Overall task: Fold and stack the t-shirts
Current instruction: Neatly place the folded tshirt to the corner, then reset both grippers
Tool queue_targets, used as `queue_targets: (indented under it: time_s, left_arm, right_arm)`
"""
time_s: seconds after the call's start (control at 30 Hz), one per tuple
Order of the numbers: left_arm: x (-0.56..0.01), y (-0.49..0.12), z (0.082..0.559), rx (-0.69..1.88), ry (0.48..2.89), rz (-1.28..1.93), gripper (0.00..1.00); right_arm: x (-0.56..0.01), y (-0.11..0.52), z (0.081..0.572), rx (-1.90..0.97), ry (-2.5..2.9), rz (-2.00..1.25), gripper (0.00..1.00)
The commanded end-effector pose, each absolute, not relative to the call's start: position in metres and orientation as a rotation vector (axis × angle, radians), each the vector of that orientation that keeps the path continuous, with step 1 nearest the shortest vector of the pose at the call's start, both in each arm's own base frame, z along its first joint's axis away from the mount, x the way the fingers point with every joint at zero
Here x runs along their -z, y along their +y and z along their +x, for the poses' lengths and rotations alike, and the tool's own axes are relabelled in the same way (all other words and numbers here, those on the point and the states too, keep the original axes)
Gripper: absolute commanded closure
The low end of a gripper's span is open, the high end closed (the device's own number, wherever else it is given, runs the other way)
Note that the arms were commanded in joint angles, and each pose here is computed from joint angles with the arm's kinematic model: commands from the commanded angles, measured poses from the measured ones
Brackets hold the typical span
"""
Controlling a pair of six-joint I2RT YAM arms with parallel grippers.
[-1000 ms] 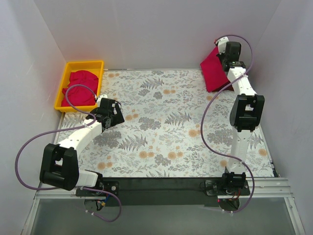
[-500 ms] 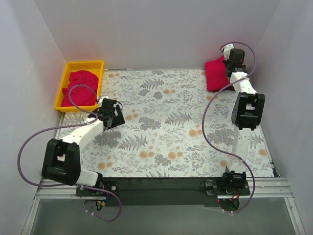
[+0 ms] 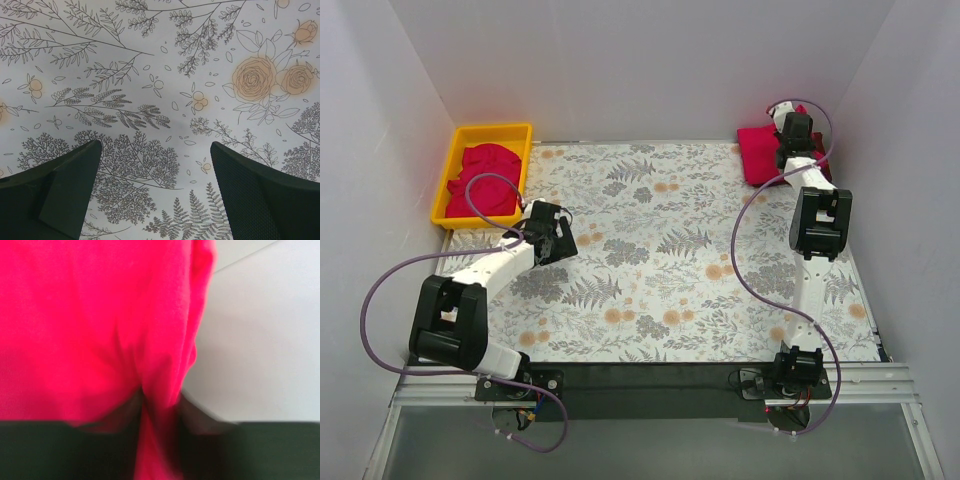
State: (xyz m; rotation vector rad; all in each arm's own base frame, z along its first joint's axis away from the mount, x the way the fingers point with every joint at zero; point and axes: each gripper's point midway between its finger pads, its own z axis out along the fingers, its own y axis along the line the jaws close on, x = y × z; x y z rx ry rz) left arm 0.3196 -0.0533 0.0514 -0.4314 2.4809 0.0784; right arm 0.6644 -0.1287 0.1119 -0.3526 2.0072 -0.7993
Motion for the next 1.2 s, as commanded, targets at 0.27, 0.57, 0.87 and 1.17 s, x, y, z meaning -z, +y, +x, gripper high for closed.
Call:
queue_targets:
  time_s: [0.27, 0.57, 0.87, 1.17]
  left_arm:
    - [-0.074, -0.059, 0.331, -0.021, 2.421, -0.418, 0.10]
    - [-0.113, -0.060, 0.331, 0.052, 2.297, -0.419, 0.09]
    - [-0.169, -0.046, 0.324, 0.086, 2.079, -0.479, 0.03]
    - [-0.236, -0.016, 0.279, 0.103, 1.839, -0.570, 0.02]
  right_arm:
    - [-0.192, -0.161, 0.649, 0.962, 1.807, -0.053, 0.24]
    - [-0.263, -0.132, 0.592, 0.811, 1.728, 0.088, 0.12]
    - [-0.306, -0.074, 0.476, 0.425, 1.794, 0.242, 0.02]
    - [-0.317, -0.018, 0.320, 0.020, 1.788, 0.224, 0.02]
